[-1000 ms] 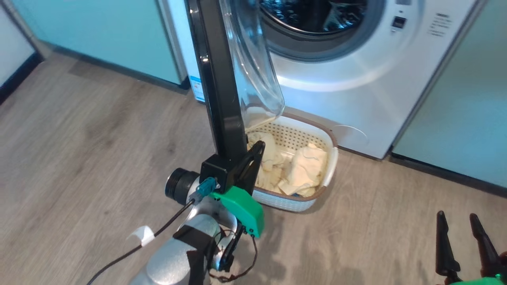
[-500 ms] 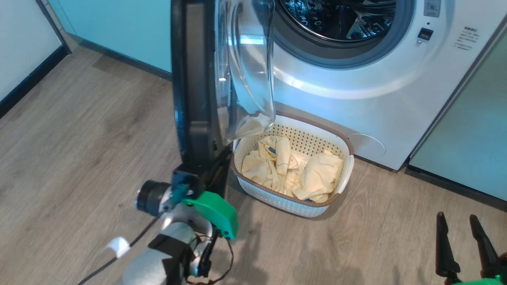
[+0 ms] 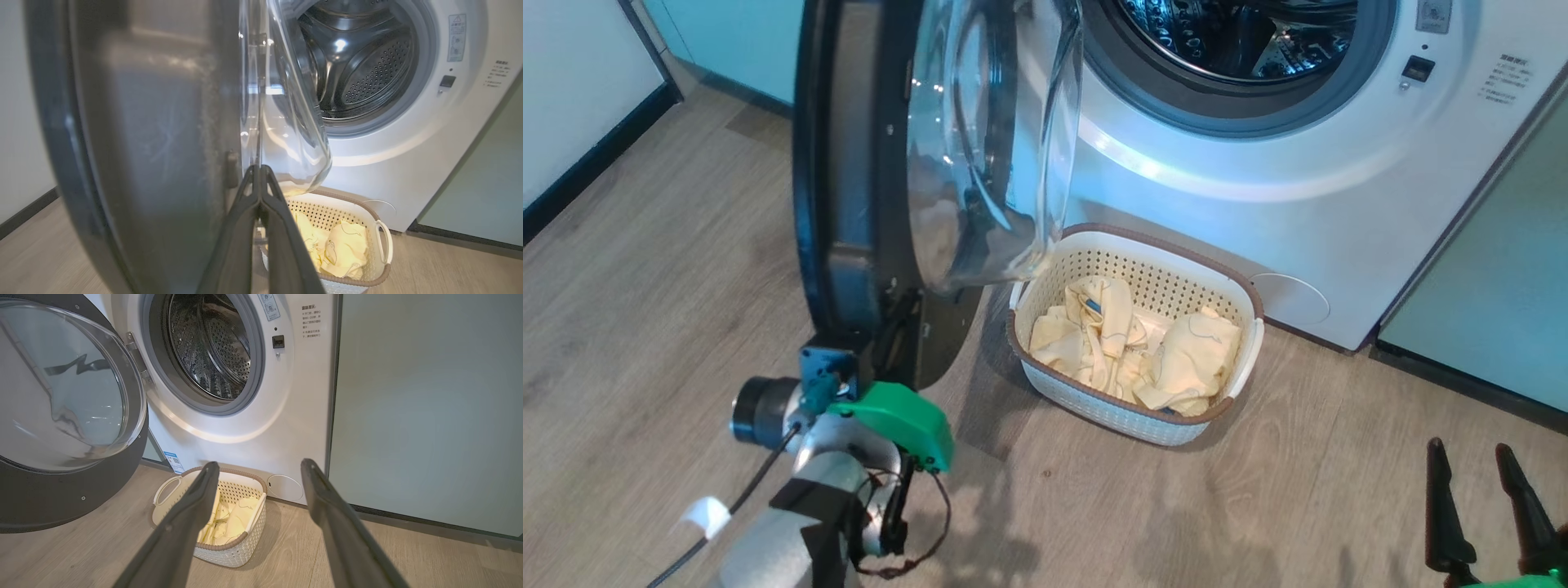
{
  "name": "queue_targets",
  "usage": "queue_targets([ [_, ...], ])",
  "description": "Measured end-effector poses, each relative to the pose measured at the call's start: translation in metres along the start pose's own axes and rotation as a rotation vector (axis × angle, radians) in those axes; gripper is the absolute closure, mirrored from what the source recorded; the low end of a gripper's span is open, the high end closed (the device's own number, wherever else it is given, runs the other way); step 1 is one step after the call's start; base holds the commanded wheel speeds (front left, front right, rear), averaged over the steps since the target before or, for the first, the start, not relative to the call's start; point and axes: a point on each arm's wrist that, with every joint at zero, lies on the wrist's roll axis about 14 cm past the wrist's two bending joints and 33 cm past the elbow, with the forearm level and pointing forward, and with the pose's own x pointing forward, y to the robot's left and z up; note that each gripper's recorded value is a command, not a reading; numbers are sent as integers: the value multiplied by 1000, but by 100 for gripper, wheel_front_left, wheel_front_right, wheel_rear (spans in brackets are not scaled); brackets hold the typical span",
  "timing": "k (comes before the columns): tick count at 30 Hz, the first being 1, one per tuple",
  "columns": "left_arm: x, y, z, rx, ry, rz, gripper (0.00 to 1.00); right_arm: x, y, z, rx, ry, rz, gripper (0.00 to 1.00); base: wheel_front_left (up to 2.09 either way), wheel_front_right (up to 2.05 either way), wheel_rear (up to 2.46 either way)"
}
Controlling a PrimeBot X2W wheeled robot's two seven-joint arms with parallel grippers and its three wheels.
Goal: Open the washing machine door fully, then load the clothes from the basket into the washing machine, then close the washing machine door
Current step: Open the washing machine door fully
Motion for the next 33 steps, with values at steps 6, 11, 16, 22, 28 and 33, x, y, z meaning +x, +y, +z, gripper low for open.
queue_targets([
  [6, 3, 21, -4, 26, 0, 56, 100, 0, -5, -4, -1, 11, -8, 0, 0, 0, 0],
  [11, 6, 39, -9, 23, 14, 115, 100, 1, -9, -8, -1, 23, -17, 0, 0, 0, 0],
  [16, 9, 57, -16, 23, 30, 172, 100, 2, -15, -12, -8, 35, -19, 0, 0, 0, 0],
  [22, 22, 80, -7, 30, 3, 240, 100, 6, -22, -19, -11, 54, -24, 0, 0, 0, 0],
  [28, 29, 95, -7, 31, -10, 293, 100, 11, -33, -28, -26, 78, -25, 0, 0, 0, 0],
  [33, 38, 103, -11, 27, -8, 320, 100, 21, -40, -34, -35, 90, -17, 0, 0, 0, 0],
])
